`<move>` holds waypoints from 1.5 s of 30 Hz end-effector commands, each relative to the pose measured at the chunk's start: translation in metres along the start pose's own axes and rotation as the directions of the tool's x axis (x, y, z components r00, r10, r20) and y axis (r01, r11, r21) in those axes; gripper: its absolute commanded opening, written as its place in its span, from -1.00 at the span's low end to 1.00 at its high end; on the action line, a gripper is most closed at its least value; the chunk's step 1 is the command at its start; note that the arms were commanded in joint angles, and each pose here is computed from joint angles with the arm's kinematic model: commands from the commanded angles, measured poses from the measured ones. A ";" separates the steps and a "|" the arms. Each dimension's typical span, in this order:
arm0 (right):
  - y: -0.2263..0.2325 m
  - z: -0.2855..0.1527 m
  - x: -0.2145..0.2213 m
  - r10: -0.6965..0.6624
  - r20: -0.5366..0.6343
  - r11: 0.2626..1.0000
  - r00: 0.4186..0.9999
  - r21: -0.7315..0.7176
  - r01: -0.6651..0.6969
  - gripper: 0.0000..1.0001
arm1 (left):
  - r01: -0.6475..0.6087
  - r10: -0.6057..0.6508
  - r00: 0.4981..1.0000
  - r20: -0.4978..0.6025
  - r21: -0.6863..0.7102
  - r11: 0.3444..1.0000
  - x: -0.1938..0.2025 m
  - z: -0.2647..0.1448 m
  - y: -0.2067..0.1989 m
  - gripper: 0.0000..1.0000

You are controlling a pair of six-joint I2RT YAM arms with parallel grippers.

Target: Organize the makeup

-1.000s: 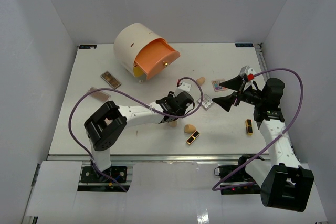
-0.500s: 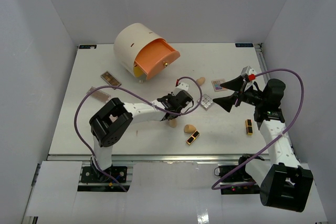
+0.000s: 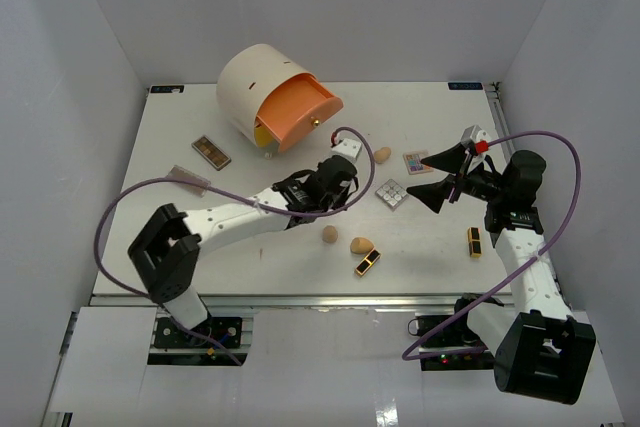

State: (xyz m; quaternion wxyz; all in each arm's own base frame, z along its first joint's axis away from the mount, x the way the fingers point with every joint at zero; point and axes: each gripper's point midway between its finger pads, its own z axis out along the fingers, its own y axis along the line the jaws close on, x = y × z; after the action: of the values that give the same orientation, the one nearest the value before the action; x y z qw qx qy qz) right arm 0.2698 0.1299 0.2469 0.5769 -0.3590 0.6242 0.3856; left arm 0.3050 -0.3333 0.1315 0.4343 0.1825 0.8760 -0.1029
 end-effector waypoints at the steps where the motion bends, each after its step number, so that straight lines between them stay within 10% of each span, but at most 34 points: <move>1: 0.002 -0.001 -0.006 -0.043 0.017 0.999 0.999 -0.012 0.044 0.96 | 0.042 -0.078 0.962 0.263 0.141 0.989 -0.100 -0.077 -0.009 -1.00; 9: 0.002 -0.002 -0.006 -0.043 0.018 0.999 0.999 -0.008 0.044 0.96 | 0.089 -0.108 0.898 0.426 0.063 0.994 -0.195 -0.104 0.063 -1.00; 22: 0.001 -0.003 -0.005 -0.039 0.016 0.999 0.999 -0.003 0.039 0.96 | 0.130 -0.097 0.919 0.383 -0.059 0.990 -0.227 -0.044 0.140 -0.92; 31: -0.001 -0.003 -0.003 -0.030 0.013 1.000 0.999 0.000 0.030 0.96 | 0.146 -0.102 0.944 0.313 -0.118 0.982 -0.197 -0.021 0.158 0.04; 45: 0.006 -0.001 0.004 -0.024 0.003 0.998 1.000 -0.057 0.024 0.89 | 0.143 -0.117 0.918 0.379 -0.041 0.989 -0.211 -0.068 0.150 0.66</move>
State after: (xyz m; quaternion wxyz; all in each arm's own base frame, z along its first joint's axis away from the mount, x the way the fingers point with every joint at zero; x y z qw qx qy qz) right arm 0.2690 0.1280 0.2465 0.5765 -0.3602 0.6232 0.3867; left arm 0.4609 -0.2317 0.2848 0.5559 0.0895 0.8203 -0.1004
